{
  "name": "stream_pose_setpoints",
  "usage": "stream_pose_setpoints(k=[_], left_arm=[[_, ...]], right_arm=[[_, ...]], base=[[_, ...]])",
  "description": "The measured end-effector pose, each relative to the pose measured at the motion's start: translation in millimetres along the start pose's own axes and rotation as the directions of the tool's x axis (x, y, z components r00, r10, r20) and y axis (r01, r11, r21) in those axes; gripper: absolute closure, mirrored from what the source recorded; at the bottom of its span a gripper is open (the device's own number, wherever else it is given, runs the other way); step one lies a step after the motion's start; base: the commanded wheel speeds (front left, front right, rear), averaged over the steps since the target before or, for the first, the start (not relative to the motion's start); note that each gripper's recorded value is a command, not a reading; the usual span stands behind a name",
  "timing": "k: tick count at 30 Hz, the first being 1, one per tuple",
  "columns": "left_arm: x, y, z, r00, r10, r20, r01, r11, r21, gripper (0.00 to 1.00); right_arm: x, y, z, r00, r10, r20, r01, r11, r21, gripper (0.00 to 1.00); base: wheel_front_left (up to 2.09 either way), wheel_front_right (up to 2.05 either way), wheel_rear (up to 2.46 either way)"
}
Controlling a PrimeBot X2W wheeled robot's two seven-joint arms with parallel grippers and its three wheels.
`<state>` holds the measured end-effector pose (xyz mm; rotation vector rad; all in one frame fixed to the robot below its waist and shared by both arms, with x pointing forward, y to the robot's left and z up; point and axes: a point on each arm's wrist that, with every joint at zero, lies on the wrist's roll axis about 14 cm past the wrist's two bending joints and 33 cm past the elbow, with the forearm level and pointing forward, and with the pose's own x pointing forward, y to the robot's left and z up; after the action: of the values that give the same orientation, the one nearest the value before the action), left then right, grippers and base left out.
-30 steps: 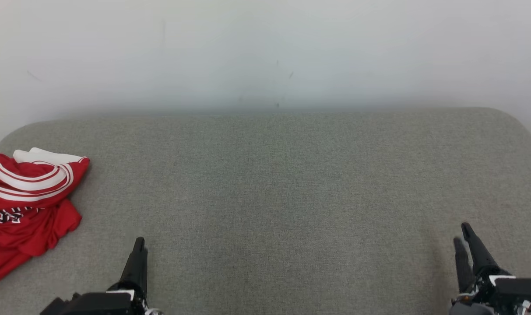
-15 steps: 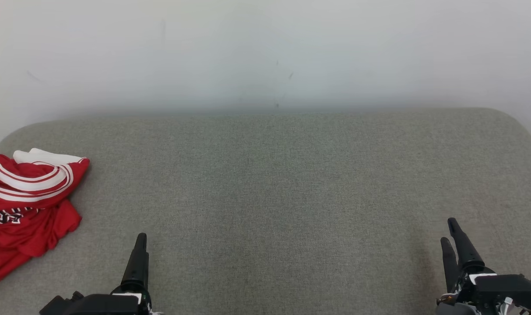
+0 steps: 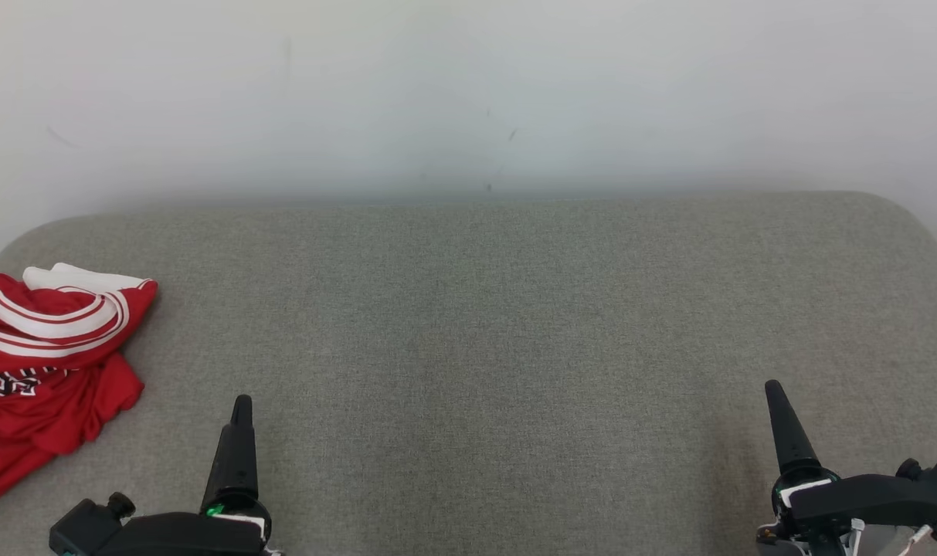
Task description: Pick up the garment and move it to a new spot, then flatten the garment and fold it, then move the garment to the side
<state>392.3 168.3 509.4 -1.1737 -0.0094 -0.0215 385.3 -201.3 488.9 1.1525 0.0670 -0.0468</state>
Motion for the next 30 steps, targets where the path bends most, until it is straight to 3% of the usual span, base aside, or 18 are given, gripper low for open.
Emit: stream_pose_setpoints(k=[6, 13, 20, 30], left_arm=[[-0.9, -8.1, 1.2, 0.999, -0.033, 0.002, 0.033, 0.989, 0.142, 0.0], [-0.6, -19.8, -0.1, 0.997, -0.074, -0.003, 0.071, 0.954, 0.293, 0.0], [-1.9, -24.1, -0.8, 0.996, -0.086, -0.001, 0.08, 0.922, 0.379, 0.0], [-4.2, -36.9, -0.2, 0.991, -0.135, 0.003, 0.114, 0.846, 0.52, 0.0]], right_arm=[[1.0, 11.0, -3.9, 1.0, 0.03, -0.008, -0.031, 0.984, -0.177, 0.0], [0.6, 20.9, -12.3, 0.998, 0.061, -0.028, -0.067, 0.94, -0.334, 0.0], [-0.2, 28.1, -16.4, 0.996, 0.088, -0.032, -0.093, 0.898, -0.431, 0.0], [-2.5, 40.9, -22.6, 0.99, 0.136, -0.038, -0.135, 0.828, -0.544, 0.0]], base=[[0.0, 0.0, 0.0], [0.0, 0.0, 0.0], [0.0, 0.0, 0.0], [0.0, 0.0, 0.0]])
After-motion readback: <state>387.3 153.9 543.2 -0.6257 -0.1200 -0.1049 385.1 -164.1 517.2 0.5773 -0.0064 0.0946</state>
